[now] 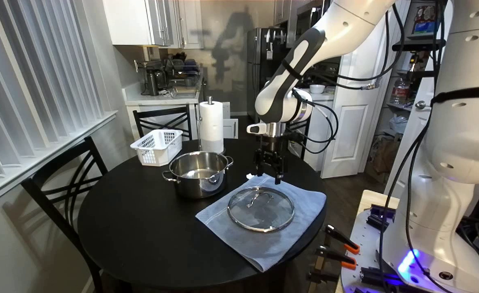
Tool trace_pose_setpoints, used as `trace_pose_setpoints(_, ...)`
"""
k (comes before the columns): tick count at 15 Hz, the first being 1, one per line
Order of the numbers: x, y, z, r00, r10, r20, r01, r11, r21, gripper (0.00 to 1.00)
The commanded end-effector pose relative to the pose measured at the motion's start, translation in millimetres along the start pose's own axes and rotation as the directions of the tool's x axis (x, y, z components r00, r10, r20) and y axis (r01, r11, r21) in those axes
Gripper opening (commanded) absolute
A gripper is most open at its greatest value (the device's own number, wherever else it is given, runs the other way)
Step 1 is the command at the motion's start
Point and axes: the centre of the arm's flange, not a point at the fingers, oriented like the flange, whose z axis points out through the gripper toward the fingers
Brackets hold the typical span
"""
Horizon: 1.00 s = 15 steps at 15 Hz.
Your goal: Place the lid on the pot
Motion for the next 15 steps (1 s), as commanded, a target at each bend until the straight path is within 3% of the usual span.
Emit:
trace_pose_setpoints(1, 0.9, -3.6, 33.4, 0.999, -0.045, 0.022, 0.046, 0.998, -0.044, 1.0)
trace_pose_setpoints(10, 8.5, -16.1, 64.4, 0.993, -0.099, 0.061, 0.104, 0.99, -0.097, 1.0)
trace_pose_setpoints(11, 7.9, -15.9, 65.4, 0.993, -0.105, 0.06, 0.111, 0.988, -0.103, 0.81)
trace_pose_setpoints(15, 5.9, -16.0, 66.2, 0.991, -0.124, 0.056, 0.129, 0.985, -0.111, 0.54)
